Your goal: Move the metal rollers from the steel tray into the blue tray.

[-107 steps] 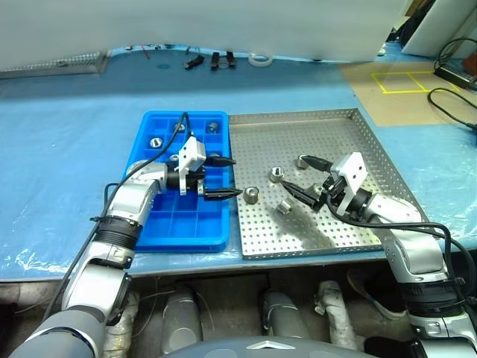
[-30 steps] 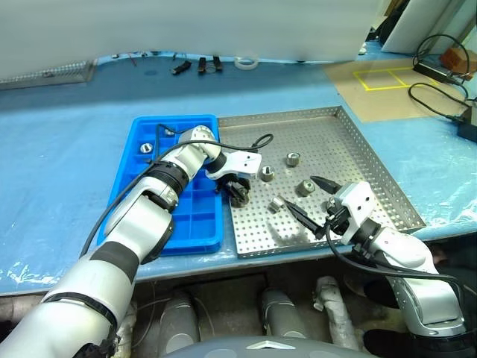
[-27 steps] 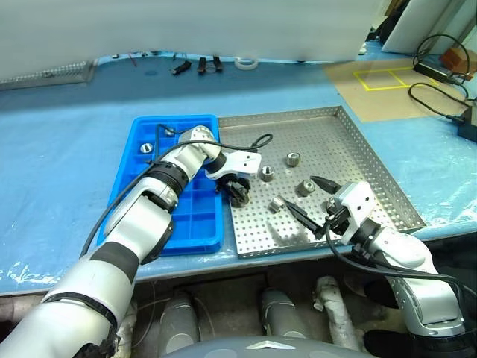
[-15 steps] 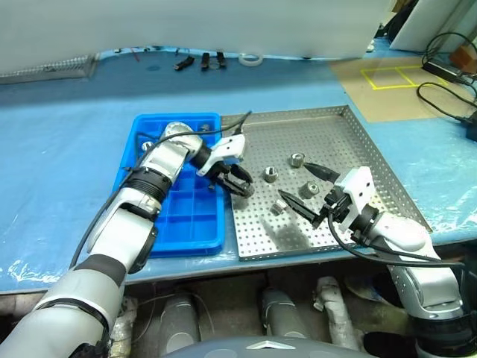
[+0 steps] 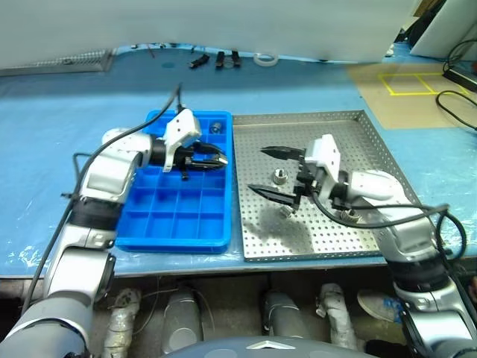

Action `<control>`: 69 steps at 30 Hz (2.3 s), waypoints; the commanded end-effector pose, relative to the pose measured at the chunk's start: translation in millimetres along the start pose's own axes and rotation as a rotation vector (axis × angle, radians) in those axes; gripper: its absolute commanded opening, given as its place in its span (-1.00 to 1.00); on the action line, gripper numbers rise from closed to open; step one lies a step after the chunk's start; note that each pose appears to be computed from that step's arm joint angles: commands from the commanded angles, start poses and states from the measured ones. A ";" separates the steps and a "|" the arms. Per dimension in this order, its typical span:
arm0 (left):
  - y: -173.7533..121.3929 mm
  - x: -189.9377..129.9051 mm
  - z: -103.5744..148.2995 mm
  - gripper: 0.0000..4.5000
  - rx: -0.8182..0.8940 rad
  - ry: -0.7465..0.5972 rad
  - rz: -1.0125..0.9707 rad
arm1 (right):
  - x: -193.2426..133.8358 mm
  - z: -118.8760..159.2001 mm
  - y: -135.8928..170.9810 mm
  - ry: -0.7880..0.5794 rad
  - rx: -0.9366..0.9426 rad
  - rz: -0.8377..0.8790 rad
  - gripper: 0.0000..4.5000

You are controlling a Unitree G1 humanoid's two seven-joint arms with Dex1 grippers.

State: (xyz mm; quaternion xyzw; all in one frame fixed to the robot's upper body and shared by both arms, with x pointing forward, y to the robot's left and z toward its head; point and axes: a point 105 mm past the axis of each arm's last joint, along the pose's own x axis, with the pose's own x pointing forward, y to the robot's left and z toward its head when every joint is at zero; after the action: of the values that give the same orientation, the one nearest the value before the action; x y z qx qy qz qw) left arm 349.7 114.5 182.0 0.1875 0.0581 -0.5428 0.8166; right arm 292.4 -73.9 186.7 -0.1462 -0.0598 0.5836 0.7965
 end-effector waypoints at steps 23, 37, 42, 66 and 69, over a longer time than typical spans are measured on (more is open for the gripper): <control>21.1 -36.3 -50.6 -0.29 -0.163 0.026 0.566 | 31.8 16.1 -4.0 -0.070 -0.087 0.225 1.00; 31.4 -26.8 -37.4 0.72 -0.126 0.008 0.523 | 25.4 13.6 -7.6 -0.067 -0.090 0.156 1.00; 25.8 -11.6 -6.1 0.72 -0.112 -0.109 0.367 | 16.1 15.2 -11.5 -0.057 -0.094 0.106 1.00; -71.8 132.6 16.2 0.72 0.075 -0.026 -0.582 | -93.0 -3.5 37.6 0.169 0.021 -0.528 1.00; -81.7 141.5 -0.2 0.72 0.118 0.046 -0.625 | -100.3 -10.8 52.9 0.204 0.071 -0.577 1.00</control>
State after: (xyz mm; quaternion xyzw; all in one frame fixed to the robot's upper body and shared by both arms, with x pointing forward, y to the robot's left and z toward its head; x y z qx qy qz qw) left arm 332.9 -35.5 122.1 0.1919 0.1009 -0.7618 0.6104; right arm 222.1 -157.5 157.4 -0.1469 0.0216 0.3269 0.9333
